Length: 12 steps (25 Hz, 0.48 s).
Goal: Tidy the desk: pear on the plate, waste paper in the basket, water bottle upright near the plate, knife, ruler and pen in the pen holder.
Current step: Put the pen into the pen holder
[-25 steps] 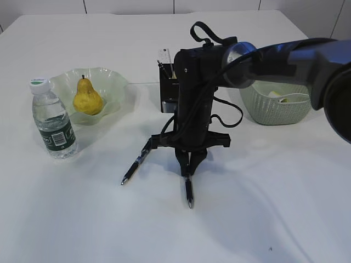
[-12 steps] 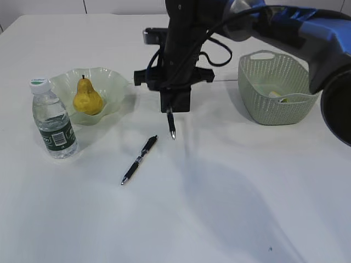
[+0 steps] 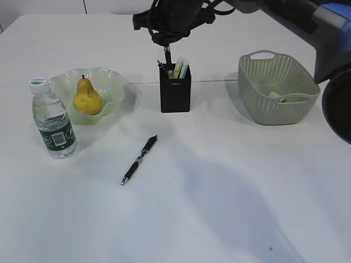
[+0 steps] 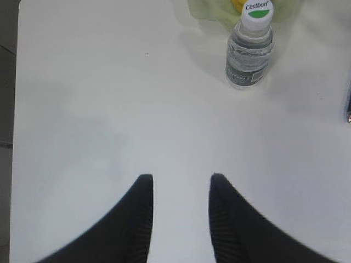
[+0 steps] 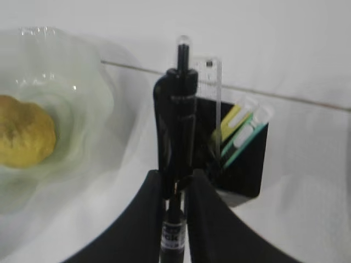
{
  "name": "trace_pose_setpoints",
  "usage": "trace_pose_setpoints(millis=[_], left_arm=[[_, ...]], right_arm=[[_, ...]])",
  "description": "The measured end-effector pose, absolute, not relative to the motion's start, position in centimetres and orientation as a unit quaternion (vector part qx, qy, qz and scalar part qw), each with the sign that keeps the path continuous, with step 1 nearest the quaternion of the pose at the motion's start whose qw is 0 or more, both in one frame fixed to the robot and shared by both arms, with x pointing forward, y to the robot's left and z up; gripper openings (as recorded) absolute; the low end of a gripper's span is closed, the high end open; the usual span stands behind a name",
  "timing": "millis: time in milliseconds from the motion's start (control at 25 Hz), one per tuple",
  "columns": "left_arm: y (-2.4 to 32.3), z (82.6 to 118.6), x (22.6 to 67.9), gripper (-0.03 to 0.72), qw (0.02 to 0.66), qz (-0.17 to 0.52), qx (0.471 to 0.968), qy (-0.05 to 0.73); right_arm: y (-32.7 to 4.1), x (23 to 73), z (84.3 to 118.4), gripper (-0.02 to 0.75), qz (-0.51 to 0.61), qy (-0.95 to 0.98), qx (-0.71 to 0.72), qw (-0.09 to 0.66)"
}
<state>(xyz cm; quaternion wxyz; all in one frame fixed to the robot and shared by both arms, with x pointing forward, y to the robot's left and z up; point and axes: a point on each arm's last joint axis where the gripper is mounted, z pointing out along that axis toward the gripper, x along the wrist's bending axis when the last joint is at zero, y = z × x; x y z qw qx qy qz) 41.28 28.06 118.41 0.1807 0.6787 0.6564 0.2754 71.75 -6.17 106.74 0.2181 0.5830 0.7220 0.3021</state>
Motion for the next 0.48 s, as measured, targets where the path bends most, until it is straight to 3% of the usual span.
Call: trace_pose_setpoints(millis=[480], left_arm=[[27.9, 118.1, 41.8, 0.239, 0.175, 0.272, 0.681, 0.657]], right_arm=[[-6.7, 74.0, 107.6, 0.102, 0.370, 0.694, 0.530, 0.318]])
